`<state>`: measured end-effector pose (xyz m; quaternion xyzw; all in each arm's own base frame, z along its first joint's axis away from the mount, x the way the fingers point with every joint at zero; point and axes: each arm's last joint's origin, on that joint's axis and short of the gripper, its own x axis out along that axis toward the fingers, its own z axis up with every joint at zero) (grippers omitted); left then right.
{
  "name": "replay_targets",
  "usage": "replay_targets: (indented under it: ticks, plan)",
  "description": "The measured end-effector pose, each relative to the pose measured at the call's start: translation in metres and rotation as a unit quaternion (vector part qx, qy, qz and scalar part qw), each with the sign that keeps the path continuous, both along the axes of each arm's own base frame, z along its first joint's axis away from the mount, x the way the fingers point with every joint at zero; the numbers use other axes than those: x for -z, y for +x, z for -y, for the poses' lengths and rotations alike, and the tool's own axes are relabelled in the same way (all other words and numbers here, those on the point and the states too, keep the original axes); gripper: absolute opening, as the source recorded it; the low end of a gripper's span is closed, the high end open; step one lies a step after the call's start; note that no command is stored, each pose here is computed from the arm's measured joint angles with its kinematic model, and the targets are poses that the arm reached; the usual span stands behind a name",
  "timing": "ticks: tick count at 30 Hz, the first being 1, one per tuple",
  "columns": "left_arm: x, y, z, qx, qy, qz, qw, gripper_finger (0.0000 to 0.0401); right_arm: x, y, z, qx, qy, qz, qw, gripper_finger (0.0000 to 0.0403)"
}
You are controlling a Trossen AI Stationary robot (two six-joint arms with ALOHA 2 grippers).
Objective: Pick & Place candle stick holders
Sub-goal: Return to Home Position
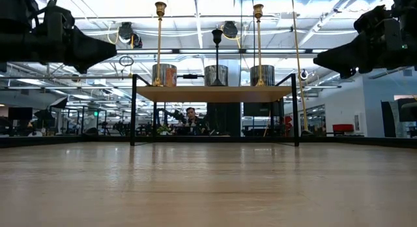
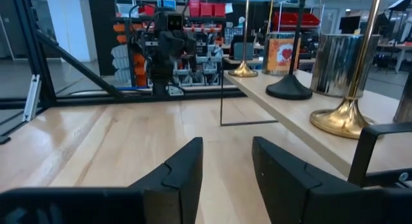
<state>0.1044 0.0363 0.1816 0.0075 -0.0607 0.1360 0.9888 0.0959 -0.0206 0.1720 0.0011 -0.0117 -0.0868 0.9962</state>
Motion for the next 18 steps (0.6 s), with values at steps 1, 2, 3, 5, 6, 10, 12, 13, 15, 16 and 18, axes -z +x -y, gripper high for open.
replay_targets:
  ticks: [1,2,3,5,6,10,12,13,15,16,18]
  plan:
    - [-0.0006,-0.0001,0.0002,0.003,0.0,0.002,1.0,0.015,-0.0001,-0.0003,-0.0001,0.0,0.0,0.002,1.0,0.013]
    - [-0.0011,0.0,0.0005,0.007,0.001,0.004,1.0,0.015,0.0,-0.0005,-0.0001,0.0,-0.001,0.004,1.0,0.013]
    - [-0.0008,0.0001,0.0008,0.014,0.002,0.002,1.0,0.015,0.0001,-0.0007,-0.0001,0.0,-0.001,0.005,1.0,0.013]
    - [-0.0002,0.0003,0.0014,0.025,0.0,-0.001,1.0,0.015,0.0002,-0.0008,-0.0002,0.0,-0.001,0.006,1.0,0.013]
    - [0.0002,0.0004,0.0016,0.027,-0.001,-0.003,1.0,0.015,0.0002,-0.0008,-0.0002,0.0,-0.001,0.005,1.0,0.013]
    - [0.0026,0.0006,0.0014,0.027,-0.006,-0.014,1.0,0.015,0.0005,-0.0008,-0.0002,0.0,0.0,0.005,1.0,0.013]
    - [0.0037,0.0007,0.0013,0.026,-0.014,-0.018,0.999,0.015,0.0006,-0.0008,-0.0002,0.0,0.0,0.004,1.0,0.013]
    - [0.0041,0.0007,0.0013,0.026,-0.017,-0.019,0.999,0.015,0.0006,-0.0008,-0.0002,0.0,0.0,0.004,1.0,0.013]
    - [0.004,0.0007,0.0013,0.026,-0.017,-0.019,0.999,0.0149,0.0007,-0.0008,-0.0002,0.0,0.0,0.004,1.0,0.013]
    - [0.0042,0.0007,0.0013,0.026,-0.017,-0.02,0.999,0.0149,0.0007,-0.0008,-0.0002,-0.001,-0.001,0.003,1.0,0.013]
    - [0.0047,0.0008,0.0012,0.025,-0.017,-0.022,0.999,0.0146,0.0008,-0.0007,-0.0002,-0.001,-0.001,0.003,1.0,0.0128]
